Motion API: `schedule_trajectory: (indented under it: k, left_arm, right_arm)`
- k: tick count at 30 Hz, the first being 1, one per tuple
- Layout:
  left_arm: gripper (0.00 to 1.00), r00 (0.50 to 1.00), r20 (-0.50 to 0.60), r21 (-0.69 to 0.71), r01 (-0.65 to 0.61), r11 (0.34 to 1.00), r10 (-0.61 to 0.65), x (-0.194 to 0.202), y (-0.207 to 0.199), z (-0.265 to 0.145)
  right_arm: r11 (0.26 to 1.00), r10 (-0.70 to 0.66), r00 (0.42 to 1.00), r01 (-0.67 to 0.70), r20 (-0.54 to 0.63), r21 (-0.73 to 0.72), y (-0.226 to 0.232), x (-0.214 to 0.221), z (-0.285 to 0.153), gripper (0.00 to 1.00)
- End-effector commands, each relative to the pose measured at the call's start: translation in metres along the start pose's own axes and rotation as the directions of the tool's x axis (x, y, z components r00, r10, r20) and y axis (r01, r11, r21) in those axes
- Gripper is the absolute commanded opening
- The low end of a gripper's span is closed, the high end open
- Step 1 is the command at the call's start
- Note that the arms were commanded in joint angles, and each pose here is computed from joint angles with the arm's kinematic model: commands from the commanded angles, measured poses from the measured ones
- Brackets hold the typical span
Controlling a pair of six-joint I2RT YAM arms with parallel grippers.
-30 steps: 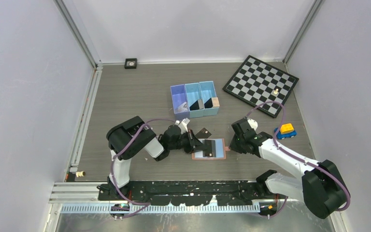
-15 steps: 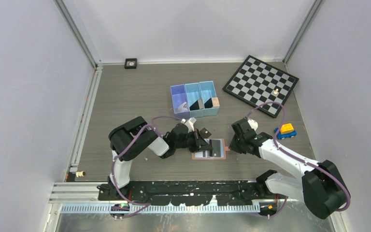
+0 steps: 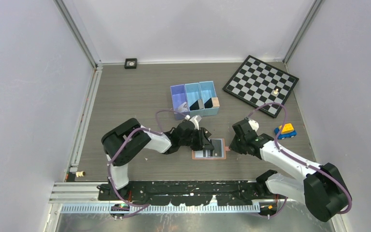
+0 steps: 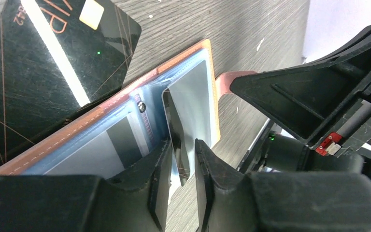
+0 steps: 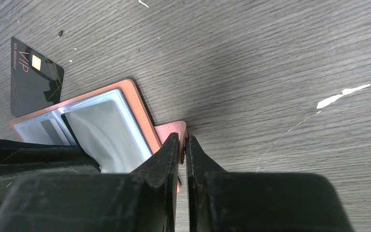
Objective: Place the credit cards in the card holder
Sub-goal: Insert the credit card into the card holder.
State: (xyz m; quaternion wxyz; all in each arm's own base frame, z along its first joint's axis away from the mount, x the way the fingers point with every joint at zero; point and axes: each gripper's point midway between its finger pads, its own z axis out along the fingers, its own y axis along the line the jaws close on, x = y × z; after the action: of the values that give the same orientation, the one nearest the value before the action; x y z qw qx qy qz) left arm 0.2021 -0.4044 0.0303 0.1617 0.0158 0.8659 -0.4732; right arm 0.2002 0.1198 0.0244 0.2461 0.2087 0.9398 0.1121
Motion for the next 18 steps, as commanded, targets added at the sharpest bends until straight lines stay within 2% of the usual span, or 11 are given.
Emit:
schedule_trajectory:
  k: [1, 11, 18]
  left_arm:
    - [0.28, 0.995, -0.055, -0.156, -0.096, 0.983, 0.089, 0.008, 0.023, -0.01]
    - [0.41, 0.98, -0.083, -0.257, -0.194, 0.947, 0.179, 0.004, 0.018, -0.027]
    - [0.45, 0.973, -0.113, -0.264, -0.227, 0.937, 0.203, 0.01, 0.013, -0.024]
  right_arm:
    - [1.0, 0.012, 0.999, -0.012, 0.039, 0.004, -0.001, -0.008, -0.002, 0.0]
    - [1.0, 0.006, 0.999, -0.006, 0.039, 0.008, -0.002, -0.007, -0.002, 0.0]
    - [1.0, 0.002, 0.999, -0.002, 0.033, 0.011, -0.002, -0.006, -0.001, 0.0]
